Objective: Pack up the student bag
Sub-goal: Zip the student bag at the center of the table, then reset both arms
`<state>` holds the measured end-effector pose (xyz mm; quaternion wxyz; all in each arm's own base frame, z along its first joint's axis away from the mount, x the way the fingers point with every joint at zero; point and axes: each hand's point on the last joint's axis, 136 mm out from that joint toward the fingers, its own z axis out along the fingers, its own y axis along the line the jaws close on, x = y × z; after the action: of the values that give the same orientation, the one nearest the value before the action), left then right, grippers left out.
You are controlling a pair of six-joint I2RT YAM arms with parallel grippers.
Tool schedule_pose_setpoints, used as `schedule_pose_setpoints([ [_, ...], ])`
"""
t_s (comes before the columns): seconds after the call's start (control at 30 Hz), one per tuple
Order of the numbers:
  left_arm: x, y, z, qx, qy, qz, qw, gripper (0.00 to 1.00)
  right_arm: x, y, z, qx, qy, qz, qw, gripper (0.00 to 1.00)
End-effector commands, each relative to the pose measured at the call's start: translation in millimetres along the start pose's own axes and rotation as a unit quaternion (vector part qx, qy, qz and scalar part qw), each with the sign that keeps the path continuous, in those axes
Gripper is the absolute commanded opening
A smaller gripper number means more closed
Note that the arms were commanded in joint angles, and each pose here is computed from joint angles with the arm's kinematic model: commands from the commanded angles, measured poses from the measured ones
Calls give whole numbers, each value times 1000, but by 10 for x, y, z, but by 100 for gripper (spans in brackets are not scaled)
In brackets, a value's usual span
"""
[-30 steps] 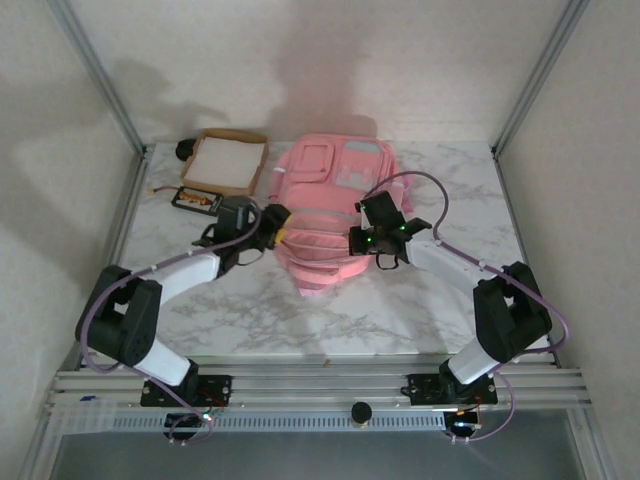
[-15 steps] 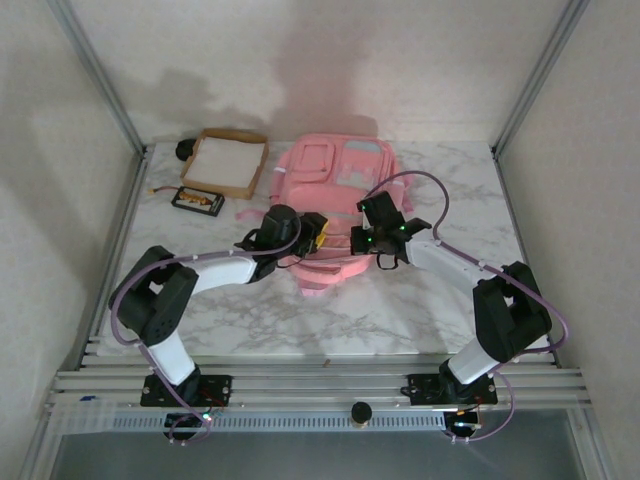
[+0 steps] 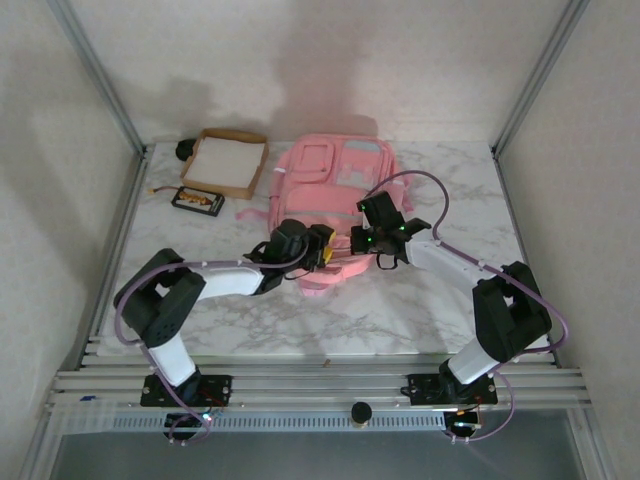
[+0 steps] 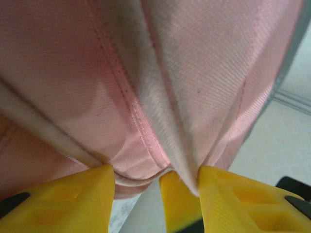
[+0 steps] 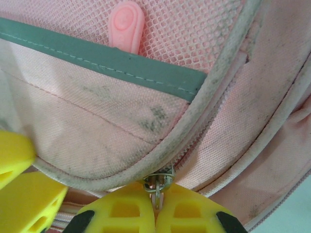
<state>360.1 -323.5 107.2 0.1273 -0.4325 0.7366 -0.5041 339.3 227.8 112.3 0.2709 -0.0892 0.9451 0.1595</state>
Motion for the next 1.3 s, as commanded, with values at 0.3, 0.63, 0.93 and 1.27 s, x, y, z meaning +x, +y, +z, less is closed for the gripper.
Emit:
schedule_pose_setpoints([
  [0.3, -283, -13, 199, -12, -62, 0, 998, 12, -64, -25, -69, 5, -16, -9, 1000, 0],
  [0.63, -685, -64, -72, -28, -127, 36, 991, 0, -256, -453, -182, 49, -16, 11, 999, 0],
  [0.93, -846, 83, -143, -85, -147, 69, 983, 0, -566, -784, -63, 93, -19, 36, 995, 0],
  [1.27, -726, -340, -286, -68, -121, 178, 974, 52, -746, -608, -693, 42, -87, 37, 995, 61],
])
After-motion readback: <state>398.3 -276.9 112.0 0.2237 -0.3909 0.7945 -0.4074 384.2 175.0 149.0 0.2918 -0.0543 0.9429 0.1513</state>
